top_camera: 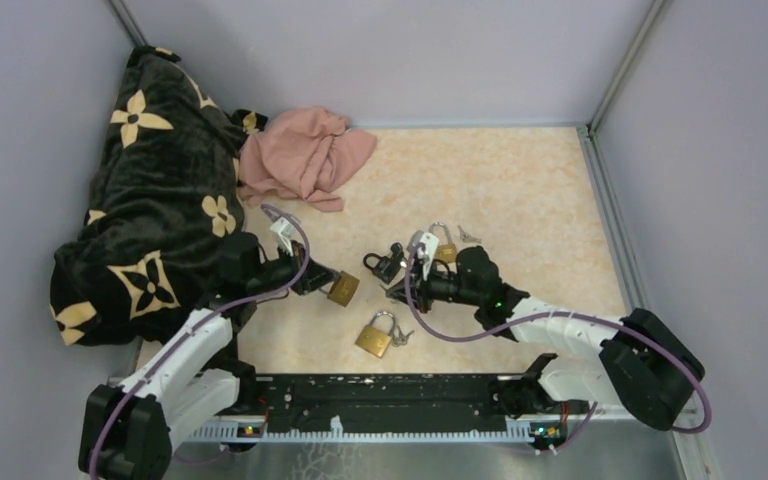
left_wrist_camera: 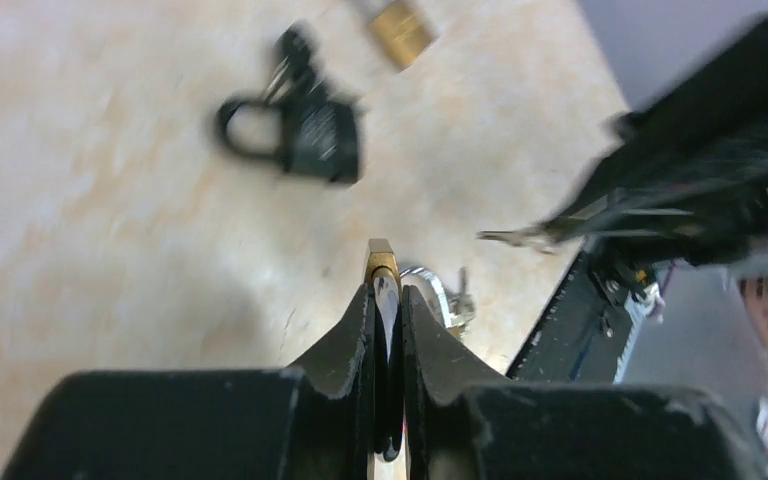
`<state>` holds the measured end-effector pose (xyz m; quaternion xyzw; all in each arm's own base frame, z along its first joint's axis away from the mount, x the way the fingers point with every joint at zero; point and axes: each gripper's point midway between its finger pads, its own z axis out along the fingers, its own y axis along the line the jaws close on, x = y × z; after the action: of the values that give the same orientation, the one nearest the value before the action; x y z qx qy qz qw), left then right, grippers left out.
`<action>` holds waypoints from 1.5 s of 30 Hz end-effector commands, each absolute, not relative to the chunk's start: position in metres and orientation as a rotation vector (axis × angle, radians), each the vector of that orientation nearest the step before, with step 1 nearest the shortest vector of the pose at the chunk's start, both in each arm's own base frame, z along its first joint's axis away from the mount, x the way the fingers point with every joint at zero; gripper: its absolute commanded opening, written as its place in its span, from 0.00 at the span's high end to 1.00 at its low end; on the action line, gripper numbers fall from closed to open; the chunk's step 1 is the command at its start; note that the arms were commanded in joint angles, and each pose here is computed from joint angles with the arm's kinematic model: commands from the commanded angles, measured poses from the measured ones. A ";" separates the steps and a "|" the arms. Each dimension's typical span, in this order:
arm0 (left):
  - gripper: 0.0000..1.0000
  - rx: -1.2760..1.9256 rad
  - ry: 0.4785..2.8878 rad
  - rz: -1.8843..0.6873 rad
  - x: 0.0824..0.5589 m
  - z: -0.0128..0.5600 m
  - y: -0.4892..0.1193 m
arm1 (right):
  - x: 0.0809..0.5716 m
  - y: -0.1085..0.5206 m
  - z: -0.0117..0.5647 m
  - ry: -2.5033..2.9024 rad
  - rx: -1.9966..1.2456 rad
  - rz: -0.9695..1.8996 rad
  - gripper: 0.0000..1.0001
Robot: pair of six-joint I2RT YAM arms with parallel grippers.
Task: Lock with the key
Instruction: Place the lock at the center of the board, then place the key at the center of the board.
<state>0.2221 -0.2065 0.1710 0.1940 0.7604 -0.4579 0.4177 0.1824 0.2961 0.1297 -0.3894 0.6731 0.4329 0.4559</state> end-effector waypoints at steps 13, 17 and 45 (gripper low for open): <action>1.00 -0.488 2.266 -0.579 0.232 0.016 -0.100 | 0.190 0.412 0.138 1.860 -1.003 1.288 1.00; 0.70 -0.449 2.208 -0.610 0.241 0.029 -0.104 | 0.197 0.424 0.127 1.904 -1.006 1.302 1.00; 0.01 -0.519 1.858 -0.412 0.281 0.096 -0.034 | 0.265 0.479 0.039 2.198 -1.057 1.155 1.00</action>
<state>0.2796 -0.0320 0.0924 -0.2252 0.7932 -0.1632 0.5417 0.2477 0.4705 0.0364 -0.3760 0.7982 0.4245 0.2030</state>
